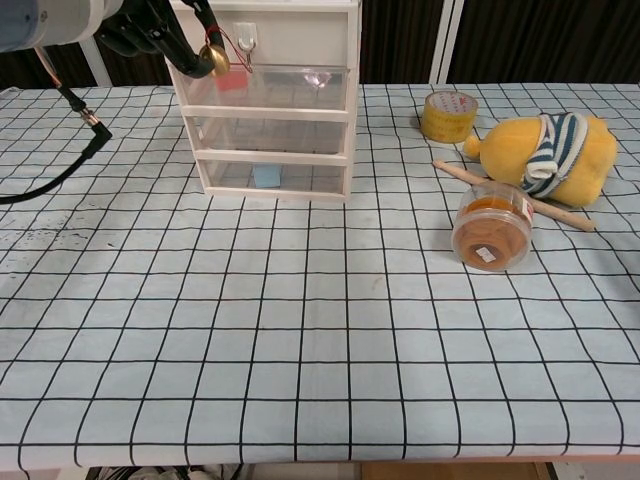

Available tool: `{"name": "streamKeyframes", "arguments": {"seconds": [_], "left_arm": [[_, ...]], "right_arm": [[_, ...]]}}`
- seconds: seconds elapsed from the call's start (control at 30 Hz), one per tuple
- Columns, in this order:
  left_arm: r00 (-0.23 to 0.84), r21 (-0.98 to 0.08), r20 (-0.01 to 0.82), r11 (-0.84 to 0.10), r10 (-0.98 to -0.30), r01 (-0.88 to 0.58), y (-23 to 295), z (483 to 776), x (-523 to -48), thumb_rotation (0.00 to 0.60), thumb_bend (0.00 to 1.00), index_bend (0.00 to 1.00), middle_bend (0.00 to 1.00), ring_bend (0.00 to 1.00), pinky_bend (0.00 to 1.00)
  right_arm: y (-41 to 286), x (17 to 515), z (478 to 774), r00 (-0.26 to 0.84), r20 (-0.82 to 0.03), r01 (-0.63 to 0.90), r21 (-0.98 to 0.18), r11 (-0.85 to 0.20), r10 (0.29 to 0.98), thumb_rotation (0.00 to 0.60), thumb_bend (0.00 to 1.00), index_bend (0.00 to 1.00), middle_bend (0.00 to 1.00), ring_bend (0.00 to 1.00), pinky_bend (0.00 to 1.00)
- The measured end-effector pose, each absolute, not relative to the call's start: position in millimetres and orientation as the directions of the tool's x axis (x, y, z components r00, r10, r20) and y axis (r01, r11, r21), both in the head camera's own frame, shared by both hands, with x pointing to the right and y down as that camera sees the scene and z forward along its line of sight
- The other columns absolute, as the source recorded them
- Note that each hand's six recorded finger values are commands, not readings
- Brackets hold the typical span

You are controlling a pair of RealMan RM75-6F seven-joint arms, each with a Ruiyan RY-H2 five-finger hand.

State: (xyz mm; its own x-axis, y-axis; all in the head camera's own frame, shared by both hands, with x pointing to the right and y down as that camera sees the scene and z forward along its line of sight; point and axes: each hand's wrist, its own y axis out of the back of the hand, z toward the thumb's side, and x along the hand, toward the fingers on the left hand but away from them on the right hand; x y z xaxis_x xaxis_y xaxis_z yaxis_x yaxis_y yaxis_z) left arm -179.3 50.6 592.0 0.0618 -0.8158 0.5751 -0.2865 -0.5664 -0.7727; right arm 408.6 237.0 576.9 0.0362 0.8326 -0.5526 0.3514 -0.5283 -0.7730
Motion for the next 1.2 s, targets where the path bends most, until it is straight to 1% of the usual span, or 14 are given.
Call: {"name": "streamKeyframes", "arguments": {"seconds": [0.77,0.83,0.93,1.07,1.2], "left_arm": [[0.033,-0.772,0.585,-0.569,-0.81,-0.284,49,598,-192,0.6,0.47,0.45,1.0,1.0,1.0],[0.028,-0.772,0.588,-0.571,-0.809,-0.28,49,599,-194,0.6,0.45,0.43,1.0,1.0,1.0],[0.02,-0.769,0.595,-0.576,-0.804,-0.276,51,604,-199,0.6,0.34,0.39,1.0,1.0,1.0],[0.004,-0.764,0.609,-0.588,-0.793,-0.267,54,611,-205,0.6,0.23,0.36,1.0,1.0,1.0],[-0.001,-0.765,0.608,-0.586,-0.794,-0.266,54,613,-208,0.6,0.17,0.34,1.0,1.0,1.0]], "right_arm": [[237,409,577,0.033,-0.556,0.35,-0.772,-0.53,0.831,0.6,0.12,0.0,0.0,0.0,0.13],[237,409,577,0.033,-0.556,0.351,-0.772,-0.53,0.831,0.6,0.12,0.0,0.0,0.0,0.13],[237,409,577,0.033,-0.555,0.353,-0.772,-0.529,0.831,0.6,0.12,0.0,0.0,0.0,0.13],[237,409,576,0.032,-0.554,0.356,-0.772,-0.527,0.832,0.6,0.12,0.0,0.0,0.0,0.13],[236,410,576,0.029,-0.554,0.357,-0.772,-0.526,0.832,0.6,0.12,0.0,0.0,0.0,0.13]]}}
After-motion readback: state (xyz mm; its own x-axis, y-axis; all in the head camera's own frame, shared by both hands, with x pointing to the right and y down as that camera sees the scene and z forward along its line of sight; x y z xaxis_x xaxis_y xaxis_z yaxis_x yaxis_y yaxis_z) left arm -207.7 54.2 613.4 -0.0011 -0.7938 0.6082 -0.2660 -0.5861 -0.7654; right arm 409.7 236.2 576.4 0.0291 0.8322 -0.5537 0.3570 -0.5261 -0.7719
